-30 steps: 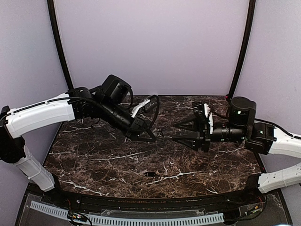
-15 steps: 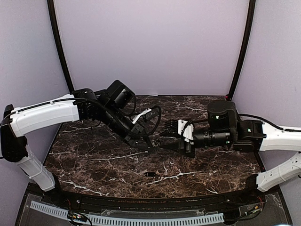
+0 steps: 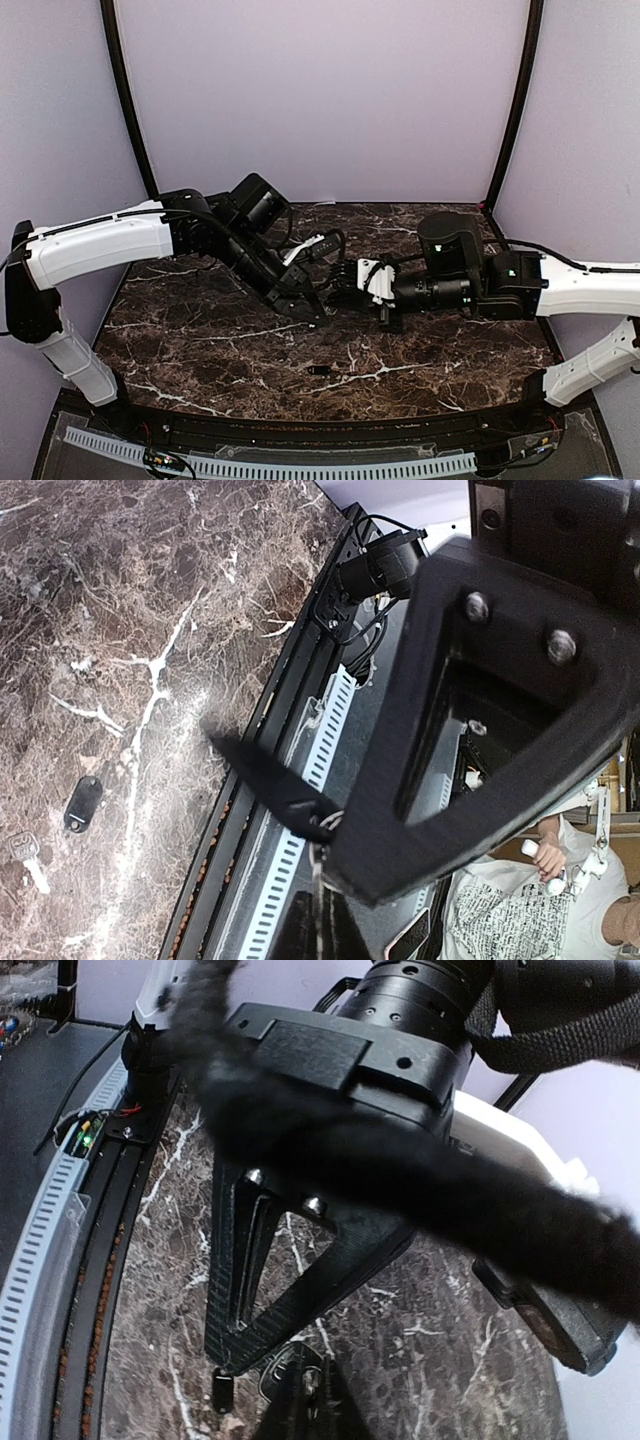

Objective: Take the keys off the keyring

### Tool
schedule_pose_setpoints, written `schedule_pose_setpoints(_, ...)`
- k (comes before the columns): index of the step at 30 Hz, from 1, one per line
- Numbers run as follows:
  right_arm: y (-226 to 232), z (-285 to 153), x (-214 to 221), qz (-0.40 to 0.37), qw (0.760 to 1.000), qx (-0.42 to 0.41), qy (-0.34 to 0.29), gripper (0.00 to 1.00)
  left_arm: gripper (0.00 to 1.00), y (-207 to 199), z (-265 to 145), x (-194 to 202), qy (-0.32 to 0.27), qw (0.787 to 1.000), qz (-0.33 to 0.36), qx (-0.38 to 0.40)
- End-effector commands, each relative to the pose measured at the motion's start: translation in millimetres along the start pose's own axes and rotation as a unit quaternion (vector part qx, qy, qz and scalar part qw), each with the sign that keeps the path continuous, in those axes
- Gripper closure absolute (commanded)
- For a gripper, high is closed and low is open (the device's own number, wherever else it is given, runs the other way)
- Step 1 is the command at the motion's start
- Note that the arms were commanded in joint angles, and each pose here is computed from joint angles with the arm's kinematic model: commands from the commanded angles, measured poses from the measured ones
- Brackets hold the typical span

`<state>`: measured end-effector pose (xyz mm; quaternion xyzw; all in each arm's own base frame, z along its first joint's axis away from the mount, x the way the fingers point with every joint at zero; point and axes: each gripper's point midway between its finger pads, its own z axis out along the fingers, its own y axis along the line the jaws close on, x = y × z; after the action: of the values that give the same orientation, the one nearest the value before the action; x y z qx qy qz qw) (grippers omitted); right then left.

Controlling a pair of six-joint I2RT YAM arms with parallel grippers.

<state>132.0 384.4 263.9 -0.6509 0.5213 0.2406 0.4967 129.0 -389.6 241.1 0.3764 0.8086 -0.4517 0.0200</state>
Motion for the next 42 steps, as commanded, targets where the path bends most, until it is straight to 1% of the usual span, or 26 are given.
schedule_pose_setpoints(1, -1, 1, -17, -0.005, 1.0, -0.006, -0.02, 1.0, 1.0, -11, -7, -4, -0.002, 1.0, 0.015, 0.011)
schedule_pose_setpoints(4, 2, 3, -13, -0.001, 1.0, -0.012, -0.019, 1.0, 1.0, -11, -8, -5, -0.007, 1.0, 0.019, 0.008)
schedule_pose_setpoints(6, 2, 3, -13, 0.009, 0.999, -0.005, -0.032, 1.0, 1.0, -10, -9, -7, -0.012, 1.0, 0.022, 0.005)
schedule_pose_setpoints(9, 3, -4, -21, 0.034, 0.996, 0.007, -0.082, 1.0, 1.0, -10, -9, -8, -0.02, 0.999, 0.025, 0.007)
schedule_pose_setpoints(13, 3, -14, -39, 0.076, 0.984, 0.013, -0.159, 1.0, 1.0, -16, -10, -11, -0.035, 0.999, 0.032, 0.027)
schedule_pose_setpoints(16, 4, -17, -48, 0.106, 0.974, 0.005, -0.201, 1.0, 1.0, -22, -13, -14, -0.045, 0.997, 0.044, 0.04)
schedule_pose_setpoints(18, 6, -16, -52, 0.119, 0.968, -0.003, -0.22, 1.0, 1.0, -31, -14, -12, -0.042, 0.996, 0.053, 0.064)
schedule_pose_setpoints(24, 7, -17, -61, 0.15, 0.954, -0.03, -0.26, 1.0, 1.0, -41, -17, -6, -0.041, 0.992, 0.076, 0.092)
schedule_pose_setpoints(29, 6, -22, -68, 0.193, 0.932, -0.07, -0.298, 1.0, 1.0, -45, -22, -8, -0.061, 0.988, 0.108, 0.097)
schedule_pose_setpoints(32, 7, -24, -72, 0.206, 0.924, -0.083, -0.312, 1.0, 1.0, -50, -24, -9, -0.072, 0.984, 0.125, 0.105)
schedule_pose_setpoints(42, 11, -21, -81, 0.215, 0.911, -0.115, -0.332, 1.0, 1.0, -66, -30, -18, -0.096, 0.971, 0.173, 0.134)
